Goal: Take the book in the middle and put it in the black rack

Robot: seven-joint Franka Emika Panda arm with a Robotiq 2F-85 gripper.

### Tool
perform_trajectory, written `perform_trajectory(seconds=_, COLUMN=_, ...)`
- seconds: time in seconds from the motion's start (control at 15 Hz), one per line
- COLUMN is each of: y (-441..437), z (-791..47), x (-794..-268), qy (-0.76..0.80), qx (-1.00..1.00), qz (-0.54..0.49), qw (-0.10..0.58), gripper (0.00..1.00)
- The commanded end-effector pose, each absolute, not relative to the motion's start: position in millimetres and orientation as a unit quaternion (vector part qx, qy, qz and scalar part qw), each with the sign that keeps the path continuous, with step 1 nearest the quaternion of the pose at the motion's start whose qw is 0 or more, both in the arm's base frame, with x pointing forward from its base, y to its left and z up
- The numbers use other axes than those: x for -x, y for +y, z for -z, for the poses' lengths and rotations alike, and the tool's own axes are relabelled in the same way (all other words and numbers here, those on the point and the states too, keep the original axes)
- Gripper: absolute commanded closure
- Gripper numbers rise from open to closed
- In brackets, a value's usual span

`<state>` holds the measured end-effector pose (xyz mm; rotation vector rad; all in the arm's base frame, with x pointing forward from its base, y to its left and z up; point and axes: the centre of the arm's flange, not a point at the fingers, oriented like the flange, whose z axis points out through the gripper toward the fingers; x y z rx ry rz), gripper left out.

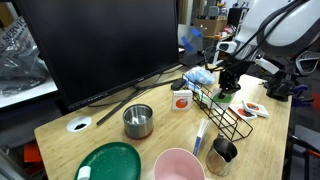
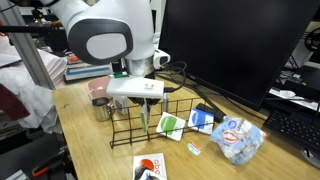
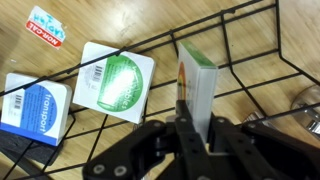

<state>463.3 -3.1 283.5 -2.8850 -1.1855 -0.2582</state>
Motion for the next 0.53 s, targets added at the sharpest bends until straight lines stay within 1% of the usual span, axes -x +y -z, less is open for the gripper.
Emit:
perform_trajectory(seconds=0.0, y=-6, z=-279, x=-478, qy=-0.417, qx=0.906, qz=0.077, qw=0.009, gripper=0.96)
perform_trajectory(seconds=0.47, y=-8, z=-272, x=-494, qy=-0.477, qx=0.877, qz=0.059, qw=0.007, gripper=0.96)
